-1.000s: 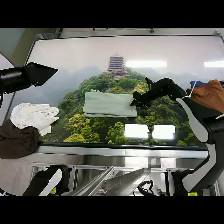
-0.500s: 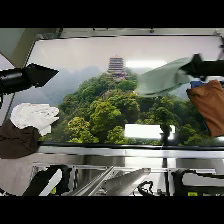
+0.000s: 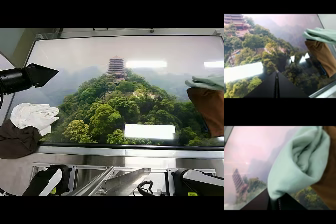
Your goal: Fold the shirts.
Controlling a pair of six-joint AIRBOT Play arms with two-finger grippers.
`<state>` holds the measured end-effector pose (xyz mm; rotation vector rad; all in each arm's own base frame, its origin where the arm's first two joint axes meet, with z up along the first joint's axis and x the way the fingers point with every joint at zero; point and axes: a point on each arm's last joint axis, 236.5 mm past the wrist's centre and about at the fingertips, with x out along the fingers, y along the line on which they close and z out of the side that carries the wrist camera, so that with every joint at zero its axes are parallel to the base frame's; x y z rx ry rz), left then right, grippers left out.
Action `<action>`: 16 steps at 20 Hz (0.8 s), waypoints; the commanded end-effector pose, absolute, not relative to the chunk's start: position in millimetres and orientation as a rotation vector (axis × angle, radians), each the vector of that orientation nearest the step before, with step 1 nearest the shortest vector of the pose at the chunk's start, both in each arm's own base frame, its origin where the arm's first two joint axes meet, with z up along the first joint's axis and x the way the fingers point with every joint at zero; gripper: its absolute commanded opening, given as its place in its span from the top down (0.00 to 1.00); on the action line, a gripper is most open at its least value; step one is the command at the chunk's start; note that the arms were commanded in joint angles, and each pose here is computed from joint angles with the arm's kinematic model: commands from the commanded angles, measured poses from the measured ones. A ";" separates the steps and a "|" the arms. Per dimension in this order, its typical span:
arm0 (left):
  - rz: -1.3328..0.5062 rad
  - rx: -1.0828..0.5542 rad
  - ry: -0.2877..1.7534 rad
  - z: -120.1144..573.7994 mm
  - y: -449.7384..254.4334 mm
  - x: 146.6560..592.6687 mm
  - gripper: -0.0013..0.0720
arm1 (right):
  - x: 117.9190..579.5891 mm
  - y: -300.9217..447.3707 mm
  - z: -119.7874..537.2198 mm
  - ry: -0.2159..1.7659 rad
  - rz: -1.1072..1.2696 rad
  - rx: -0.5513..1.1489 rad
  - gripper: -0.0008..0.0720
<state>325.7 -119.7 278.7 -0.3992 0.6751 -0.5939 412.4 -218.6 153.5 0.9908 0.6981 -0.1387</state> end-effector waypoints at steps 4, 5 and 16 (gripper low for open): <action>-0.595 -0.399 0.678 278.4 -119.9 325.0 0.96 | 372.5 -241.4 155.1 0.727 -0.240 1.014 0.95; -0.594 -0.399 0.677 278.4 -119.8 325.2 0.96 | 361.9 -240.6 143.1 0.787 -0.276 1.018 0.95; -0.595 -0.399 0.678 278.3 -119.8 325.0 0.96 | 288.7 -207.2 19.8 0.908 -0.629 1.305 0.95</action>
